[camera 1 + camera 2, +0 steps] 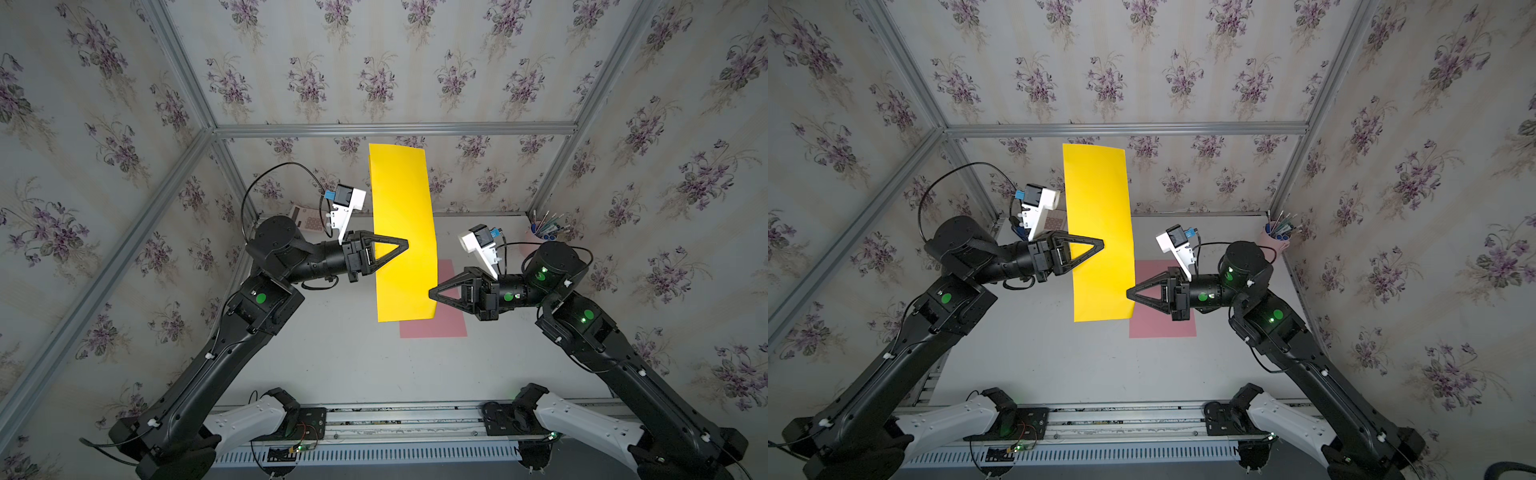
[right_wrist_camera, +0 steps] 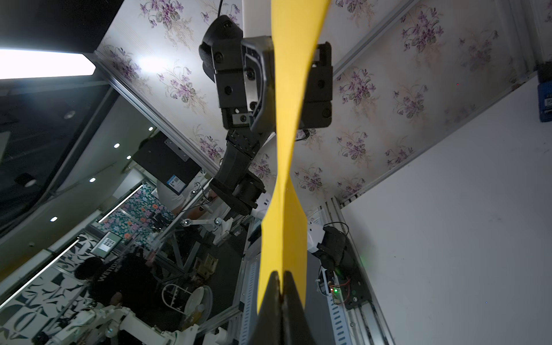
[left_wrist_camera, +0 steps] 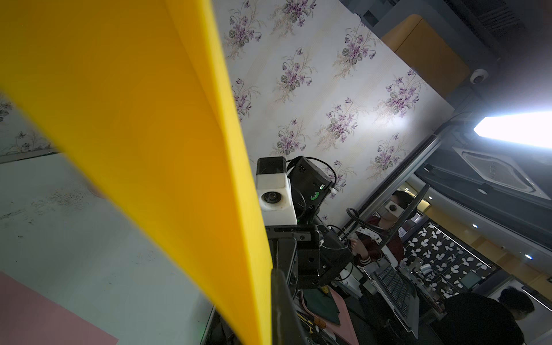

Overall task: Fold the rectangular paper in half along the long edge
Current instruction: Fold the paper.

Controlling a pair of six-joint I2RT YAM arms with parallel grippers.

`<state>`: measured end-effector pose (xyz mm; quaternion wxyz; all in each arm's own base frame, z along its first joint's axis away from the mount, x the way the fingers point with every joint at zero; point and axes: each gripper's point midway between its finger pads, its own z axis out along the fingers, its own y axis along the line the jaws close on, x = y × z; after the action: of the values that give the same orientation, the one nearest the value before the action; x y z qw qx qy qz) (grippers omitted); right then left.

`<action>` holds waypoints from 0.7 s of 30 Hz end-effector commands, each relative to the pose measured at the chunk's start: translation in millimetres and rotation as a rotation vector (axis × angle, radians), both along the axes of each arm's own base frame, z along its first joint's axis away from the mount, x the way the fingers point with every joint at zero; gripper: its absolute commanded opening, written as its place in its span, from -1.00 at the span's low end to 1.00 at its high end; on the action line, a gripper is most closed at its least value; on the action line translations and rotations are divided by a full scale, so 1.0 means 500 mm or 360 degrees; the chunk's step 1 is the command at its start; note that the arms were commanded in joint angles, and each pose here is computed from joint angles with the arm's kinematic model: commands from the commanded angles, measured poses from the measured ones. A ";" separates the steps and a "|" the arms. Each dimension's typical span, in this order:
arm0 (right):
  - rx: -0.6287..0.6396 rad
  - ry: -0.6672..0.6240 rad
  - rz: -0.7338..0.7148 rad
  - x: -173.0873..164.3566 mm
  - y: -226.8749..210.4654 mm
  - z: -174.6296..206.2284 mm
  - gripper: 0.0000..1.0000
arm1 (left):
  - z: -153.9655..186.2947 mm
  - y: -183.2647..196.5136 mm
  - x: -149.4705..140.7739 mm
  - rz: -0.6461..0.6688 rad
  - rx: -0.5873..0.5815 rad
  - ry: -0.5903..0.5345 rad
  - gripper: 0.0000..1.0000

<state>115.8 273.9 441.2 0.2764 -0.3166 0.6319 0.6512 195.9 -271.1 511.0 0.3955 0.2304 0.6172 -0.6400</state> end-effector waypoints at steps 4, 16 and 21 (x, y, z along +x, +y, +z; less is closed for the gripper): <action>-0.0018 -0.0022 0.0029 -0.014 -0.006 -0.003 -0.91 | 0.014 -0.001 -0.001 0.0002 -0.0016 -0.0053 -1.00; -0.0053 0.0012 0.0043 -0.024 -0.011 -0.030 -0.79 | 0.021 -0.008 0.004 -0.0011 -0.0018 -0.0060 -1.00; -0.0049 0.0015 0.0058 -0.030 -0.014 -0.035 -0.93 | 0.023 -0.011 0.006 -0.0014 -0.0015 -0.0064 -1.00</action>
<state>106.5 268.1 424.2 0.2627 -0.3200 0.6419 0.6454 198.6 -278.0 511.2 0.3842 0.2359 0.6217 -0.6405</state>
